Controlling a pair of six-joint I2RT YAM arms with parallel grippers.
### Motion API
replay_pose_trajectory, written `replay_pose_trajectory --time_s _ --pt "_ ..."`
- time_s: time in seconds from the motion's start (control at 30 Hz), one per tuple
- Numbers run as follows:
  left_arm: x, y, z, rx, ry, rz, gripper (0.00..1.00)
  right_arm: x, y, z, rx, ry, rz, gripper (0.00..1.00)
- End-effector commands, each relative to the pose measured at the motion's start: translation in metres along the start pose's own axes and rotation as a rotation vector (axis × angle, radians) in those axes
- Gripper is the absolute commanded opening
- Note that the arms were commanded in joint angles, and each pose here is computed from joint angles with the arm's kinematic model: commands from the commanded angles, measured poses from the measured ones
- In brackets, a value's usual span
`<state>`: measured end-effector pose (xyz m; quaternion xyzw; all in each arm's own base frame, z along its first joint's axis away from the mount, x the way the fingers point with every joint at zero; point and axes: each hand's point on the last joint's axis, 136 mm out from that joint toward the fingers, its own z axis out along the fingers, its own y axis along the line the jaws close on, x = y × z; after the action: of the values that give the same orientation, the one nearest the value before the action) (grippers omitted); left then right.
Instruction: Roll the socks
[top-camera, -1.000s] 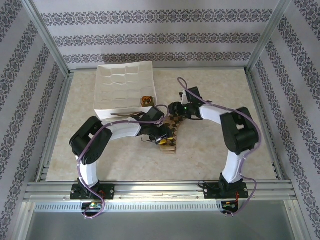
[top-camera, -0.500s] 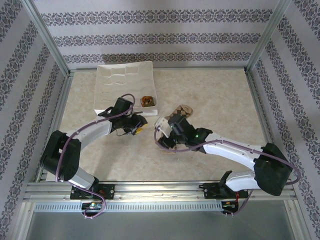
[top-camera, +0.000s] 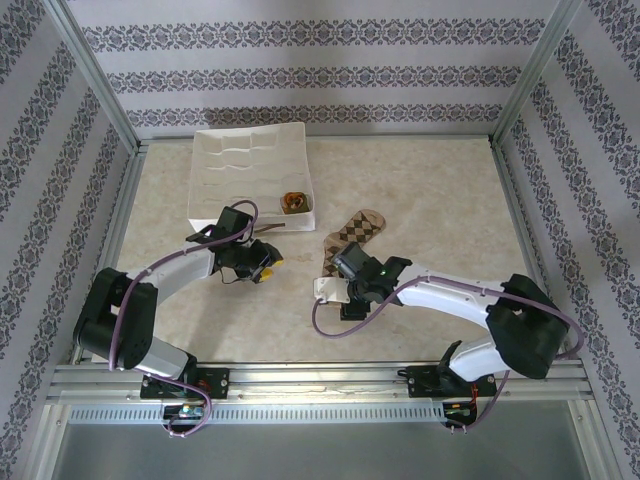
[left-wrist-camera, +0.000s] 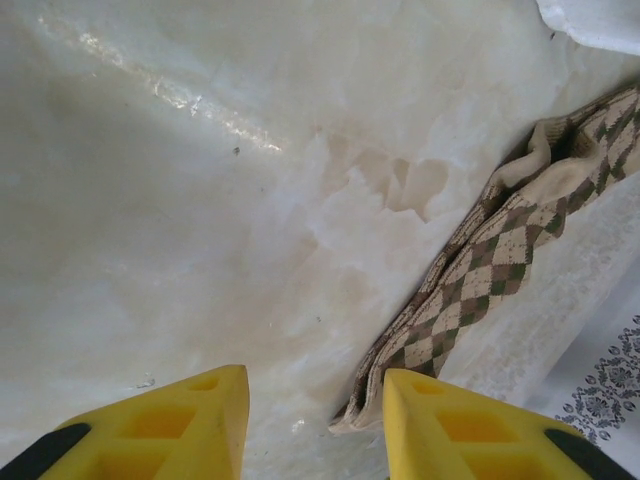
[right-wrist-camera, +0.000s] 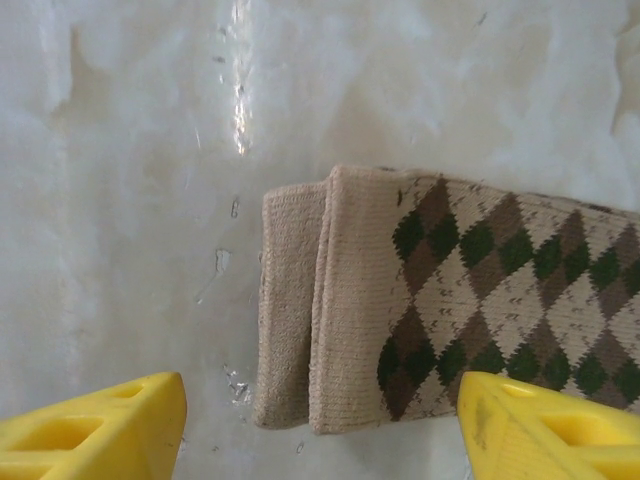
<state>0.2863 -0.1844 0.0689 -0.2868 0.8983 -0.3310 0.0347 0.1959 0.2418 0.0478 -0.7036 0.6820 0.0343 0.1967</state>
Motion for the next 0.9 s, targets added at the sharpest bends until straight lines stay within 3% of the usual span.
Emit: replay_pose_trajectory --time_s 0.0,0.2,0.3,0.47,0.57,0.67,0.87 --pt "-0.002 -0.010 -0.006 0.056 -0.020 0.010 0.39 0.008 -0.001 0.014 0.014 0.050 -0.030 0.71" --pt "0.000 -0.010 -0.008 0.066 -0.022 0.008 0.39 0.010 -0.011 0.038 0.052 0.137 0.017 0.66" --pt "0.001 -0.010 -0.009 0.067 -0.022 0.010 0.38 0.009 -0.017 0.046 0.087 0.161 0.033 0.56" --pt "0.004 -0.005 -0.012 0.059 -0.024 0.009 0.38 -0.022 -0.020 0.038 0.144 0.073 0.006 0.21" --pt "0.006 -0.001 -0.014 0.041 -0.027 0.007 0.38 -0.042 -0.017 0.031 0.134 0.013 0.027 0.07" --pt "0.008 0.003 -0.016 0.030 -0.030 0.005 0.38 -0.060 -0.009 0.023 0.106 -0.036 0.064 0.00" --pt "0.011 0.007 -0.018 0.026 -0.024 -0.006 0.38 -0.078 0.008 0.015 0.000 -0.138 0.252 0.00"
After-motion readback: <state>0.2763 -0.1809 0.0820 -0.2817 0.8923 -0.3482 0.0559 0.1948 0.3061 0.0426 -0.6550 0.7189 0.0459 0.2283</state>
